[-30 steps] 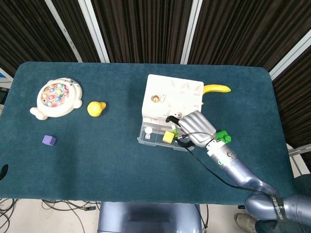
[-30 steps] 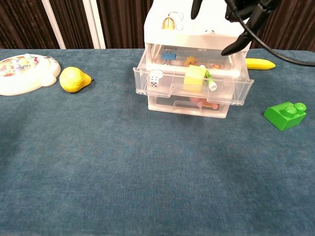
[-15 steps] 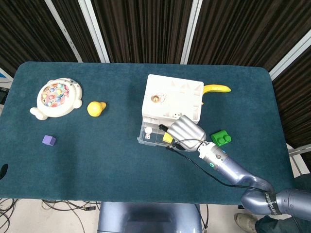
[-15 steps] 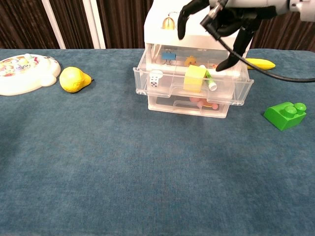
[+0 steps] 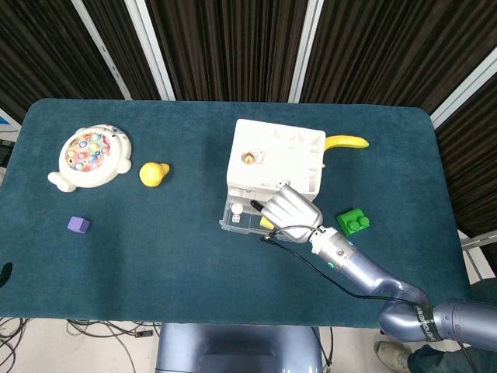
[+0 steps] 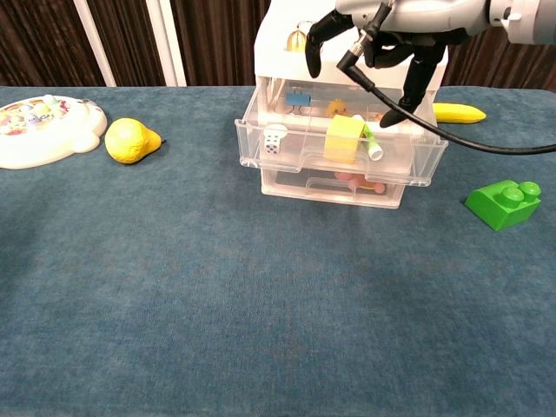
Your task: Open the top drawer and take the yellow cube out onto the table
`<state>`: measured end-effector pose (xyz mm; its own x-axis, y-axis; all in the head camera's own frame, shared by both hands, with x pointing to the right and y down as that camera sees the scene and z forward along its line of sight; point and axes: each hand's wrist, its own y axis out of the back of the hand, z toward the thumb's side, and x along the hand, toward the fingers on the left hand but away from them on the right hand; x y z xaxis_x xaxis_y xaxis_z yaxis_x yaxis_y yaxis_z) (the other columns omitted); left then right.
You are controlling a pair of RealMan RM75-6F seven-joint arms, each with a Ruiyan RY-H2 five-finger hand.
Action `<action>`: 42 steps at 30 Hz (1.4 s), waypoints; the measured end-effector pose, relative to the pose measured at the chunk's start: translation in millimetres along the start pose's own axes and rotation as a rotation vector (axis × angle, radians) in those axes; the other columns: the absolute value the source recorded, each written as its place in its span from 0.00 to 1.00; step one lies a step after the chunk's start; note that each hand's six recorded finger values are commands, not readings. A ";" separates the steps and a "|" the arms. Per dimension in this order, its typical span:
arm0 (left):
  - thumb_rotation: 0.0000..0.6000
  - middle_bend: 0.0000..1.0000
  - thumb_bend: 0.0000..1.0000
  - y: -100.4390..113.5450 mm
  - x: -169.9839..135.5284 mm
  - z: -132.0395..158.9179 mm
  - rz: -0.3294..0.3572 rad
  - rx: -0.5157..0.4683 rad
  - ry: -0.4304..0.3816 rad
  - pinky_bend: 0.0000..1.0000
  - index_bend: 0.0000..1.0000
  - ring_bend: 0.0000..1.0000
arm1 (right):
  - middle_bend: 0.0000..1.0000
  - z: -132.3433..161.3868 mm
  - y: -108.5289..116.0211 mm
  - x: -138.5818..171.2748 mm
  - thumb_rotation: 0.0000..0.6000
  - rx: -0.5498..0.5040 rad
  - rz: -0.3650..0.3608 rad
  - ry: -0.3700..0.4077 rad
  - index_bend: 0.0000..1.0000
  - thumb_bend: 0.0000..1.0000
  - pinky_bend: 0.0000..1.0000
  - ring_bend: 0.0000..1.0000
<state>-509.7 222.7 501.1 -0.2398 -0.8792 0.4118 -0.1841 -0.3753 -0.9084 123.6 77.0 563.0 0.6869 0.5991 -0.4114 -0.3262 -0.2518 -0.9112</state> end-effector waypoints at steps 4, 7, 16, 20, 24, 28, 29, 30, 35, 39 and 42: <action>1.00 0.00 0.30 -0.1 0.1 -0.2 0.001 0.001 0.002 0.00 0.06 0.00 | 1.00 1.3 -2.0 -3.1 1.00 0.038 0.022 0.018 0.33 0.13 1.00 1.00; 1.00 0.00 0.30 0.0 0.1 -0.1 0.001 0.001 0.002 0.00 0.06 0.00 | 1.00 2.9 -2.3 -3.8 1.00 0.054 0.027 0.030 0.33 0.13 1.00 1.00; 1.00 0.00 0.30 -0.1 0.1 -0.5 0.000 0.003 0.004 0.00 0.06 0.00 | 1.00 9.1 -7.4 -6.9 1.00 0.113 0.026 0.076 0.33 0.13 1.00 1.00; 1.00 0.00 0.30 -0.2 0.2 -0.6 0.000 0.005 0.006 0.00 0.06 0.00 | 1.00 11.7 -9.0 -10.6 1.00 0.154 0.025 0.099 0.33 0.13 1.00 1.00; 1.00 0.00 0.30 -0.1 0.1 -0.7 0.000 0.004 0.006 0.00 0.06 0.00 | 1.00 13.1 -10.5 -12.9 1.00 0.179 0.031 0.110 0.33 0.13 1.00 1.00; 1.00 0.00 0.30 -0.1 0.3 -0.7 0.001 0.005 0.007 0.00 0.06 0.00 | 1.00 14.2 -11.6 -15.4 1.00 0.208 0.039 0.122 0.33 0.13 1.00 1.00; 1.00 0.00 0.30 -0.1 0.4 -0.6 0.001 0.005 0.007 0.00 0.06 0.00 | 1.00 14.6 -11.7 -15.8 1.00 0.207 0.042 0.124 0.33 0.13 1.00 1.00; 1.00 0.00 0.30 -0.2 0.4 -0.8 0.002 0.005 0.007 0.00 0.06 0.00 | 1.00 15.0 -11.8 -16.1 1.00 0.206 0.044 0.126 0.33 0.13 1.00 1.00; 1.00 0.00 0.30 -0.2 0.3 -0.6 0.001 0.005 0.007 0.00 0.06 0.00 | 1.00 16.0 -12.6 -19.1 1.00 0.218 0.054 0.140 0.33 0.13 1.00 1.00; 1.00 0.00 0.30 -0.2 0.3 -0.7 0.000 0.005 0.007 0.00 0.06 0.00 | 1.00 17.4 -13.8 -21.9 1.00 0.224 0.066 0.153 0.33 0.13 1.00 1.00; 1.00 0.00 0.30 -0.2 0.4 -0.8 0.001 0.005 0.008 0.00 0.06 0.00 | 1.00 17.9 -15.4 -24.1 1.00 0.225 0.078 0.161 0.33 0.13 1.00 1.00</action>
<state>-510.5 222.6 501.5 -0.2476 -0.8771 0.4116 -0.1787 -0.3762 -0.9091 100.5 80.0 587.4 0.7424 0.4518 -0.4947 -0.5055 -0.1069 -0.8562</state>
